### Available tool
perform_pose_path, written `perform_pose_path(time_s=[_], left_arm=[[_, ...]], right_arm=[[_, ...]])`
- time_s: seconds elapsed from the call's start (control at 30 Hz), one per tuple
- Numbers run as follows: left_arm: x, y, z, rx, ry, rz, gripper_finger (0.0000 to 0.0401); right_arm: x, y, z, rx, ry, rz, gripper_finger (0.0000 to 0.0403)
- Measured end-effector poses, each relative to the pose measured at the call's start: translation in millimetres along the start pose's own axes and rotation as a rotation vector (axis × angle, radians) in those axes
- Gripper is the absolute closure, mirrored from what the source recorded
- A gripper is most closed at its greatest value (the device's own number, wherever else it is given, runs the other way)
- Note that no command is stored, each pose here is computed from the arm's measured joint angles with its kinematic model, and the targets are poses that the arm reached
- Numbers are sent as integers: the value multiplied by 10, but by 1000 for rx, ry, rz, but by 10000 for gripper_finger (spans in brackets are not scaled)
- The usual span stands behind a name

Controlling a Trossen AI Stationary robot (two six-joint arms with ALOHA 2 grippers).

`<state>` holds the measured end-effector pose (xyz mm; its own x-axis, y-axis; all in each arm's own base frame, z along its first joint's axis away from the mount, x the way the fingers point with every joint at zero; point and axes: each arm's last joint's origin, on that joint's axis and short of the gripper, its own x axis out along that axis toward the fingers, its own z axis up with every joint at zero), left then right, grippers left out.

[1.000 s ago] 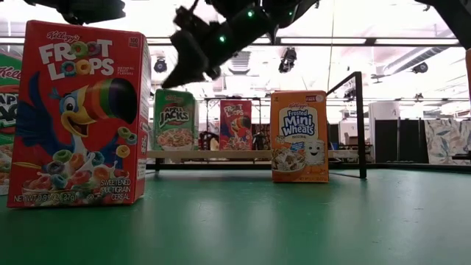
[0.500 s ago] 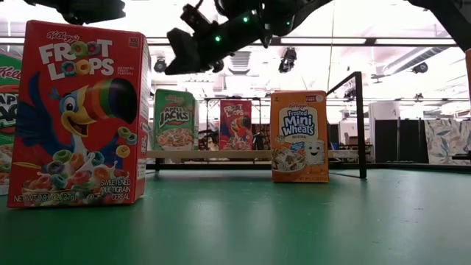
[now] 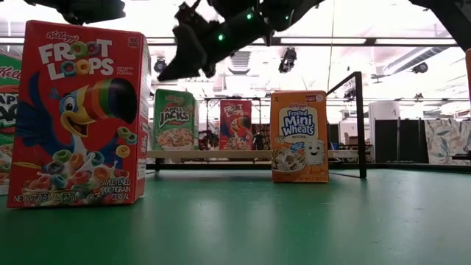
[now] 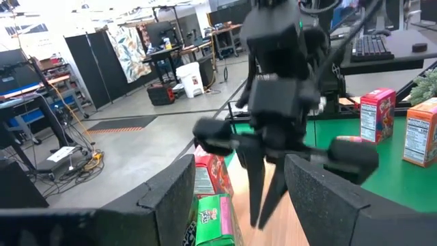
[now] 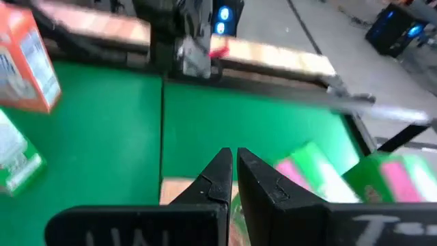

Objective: Stack cereal on shelf
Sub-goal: Put the right green cereal box on the shelf aligned with the other green cereal box

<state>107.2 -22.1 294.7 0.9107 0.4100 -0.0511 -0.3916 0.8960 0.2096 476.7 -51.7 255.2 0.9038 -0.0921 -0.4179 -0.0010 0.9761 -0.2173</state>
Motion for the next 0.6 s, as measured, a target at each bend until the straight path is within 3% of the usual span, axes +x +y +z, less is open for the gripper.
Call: perform_pose_path(time_s=[0.23,0.6], left_arm=[[1,-1,1,0,0,0,191],[5,-6,-2,2,2,0,191]], right_arm=[[170,16,-167,-11,35,-28,390],[179,-55,-109,-22,-40,-86,390]])
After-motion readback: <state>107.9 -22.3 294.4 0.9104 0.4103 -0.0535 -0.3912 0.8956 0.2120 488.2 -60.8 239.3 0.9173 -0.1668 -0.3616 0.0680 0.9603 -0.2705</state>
